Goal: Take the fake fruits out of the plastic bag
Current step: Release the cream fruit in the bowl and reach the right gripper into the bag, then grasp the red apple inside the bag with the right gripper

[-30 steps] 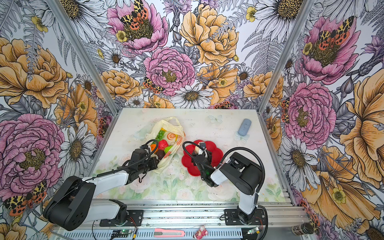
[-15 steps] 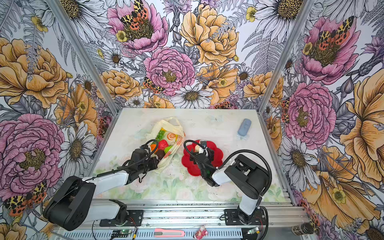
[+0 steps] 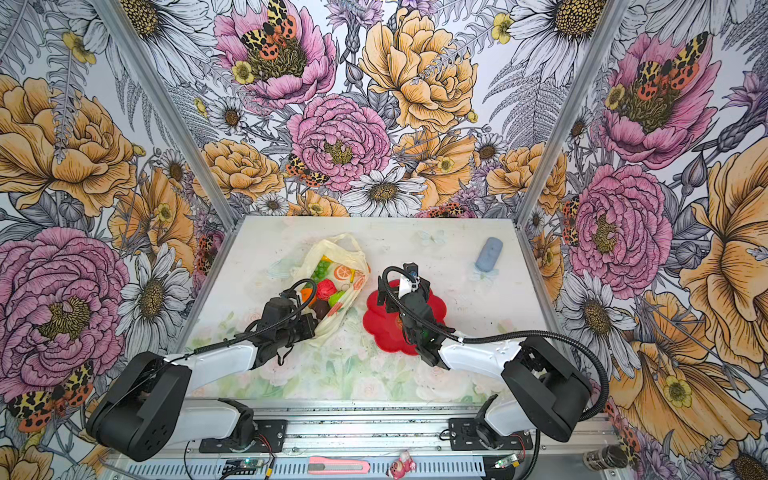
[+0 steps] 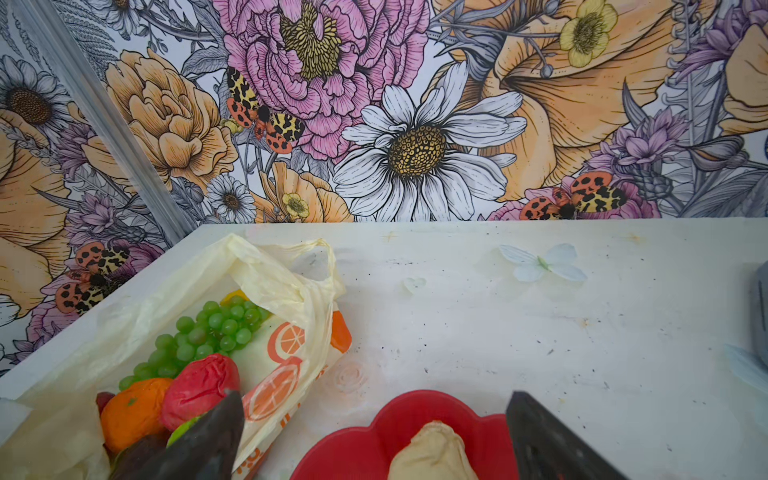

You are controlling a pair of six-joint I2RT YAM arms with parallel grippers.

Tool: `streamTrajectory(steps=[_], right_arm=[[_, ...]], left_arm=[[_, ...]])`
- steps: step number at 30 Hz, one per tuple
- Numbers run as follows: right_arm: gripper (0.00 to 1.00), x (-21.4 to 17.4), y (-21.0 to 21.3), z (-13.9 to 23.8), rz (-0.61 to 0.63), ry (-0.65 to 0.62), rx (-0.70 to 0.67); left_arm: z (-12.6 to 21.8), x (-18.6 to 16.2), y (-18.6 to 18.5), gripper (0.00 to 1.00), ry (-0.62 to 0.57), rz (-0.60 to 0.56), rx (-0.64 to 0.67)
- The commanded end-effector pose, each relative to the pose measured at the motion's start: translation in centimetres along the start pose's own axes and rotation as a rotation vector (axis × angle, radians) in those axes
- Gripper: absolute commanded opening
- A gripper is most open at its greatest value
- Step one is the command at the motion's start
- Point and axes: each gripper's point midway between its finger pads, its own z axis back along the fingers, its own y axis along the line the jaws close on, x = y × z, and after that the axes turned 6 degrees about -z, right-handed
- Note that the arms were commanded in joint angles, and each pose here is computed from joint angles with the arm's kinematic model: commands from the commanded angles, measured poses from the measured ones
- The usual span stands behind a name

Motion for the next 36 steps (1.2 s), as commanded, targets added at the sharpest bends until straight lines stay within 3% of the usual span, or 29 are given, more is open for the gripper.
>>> streamTrajectory(steps=[1, 9, 13, 17, 23, 36], right_arm=[[1.00, 1.4, 2.3, 0.0, 0.034, 0.009, 0.102], [0.90, 0.0, 10.3, -2.2, 0.053, 0.210, 0.419], [0.89, -1.7, 12.7, -3.7, 0.063, 0.309, 0.495], [0.87, -4.4, 13.8, -5.9, 0.074, 0.428, 0.497], [0.83, -8.8, 15.8, -7.9, 0.125, 0.607, 0.457], [0.80, -13.4, 16.8, -11.9, -0.007, 0.734, 0.304]], left_arm=[[0.0, 0.9, -0.5, 0.00, -0.022, -0.004, -0.022], [0.4, 0.8, -0.1, 0.00, -0.044, 0.041, -0.025], [0.7, 0.5, 1.3, 0.00, -0.065, 0.113, -0.015], [1.1, 0.1, 2.5, 0.00, -0.087, 0.191, -0.018], [1.5, 0.3, 3.1, 0.00, -0.109, 0.210, -0.006], [1.3, 0.5, 3.2, 0.00, -0.108, 0.205, -0.003]])
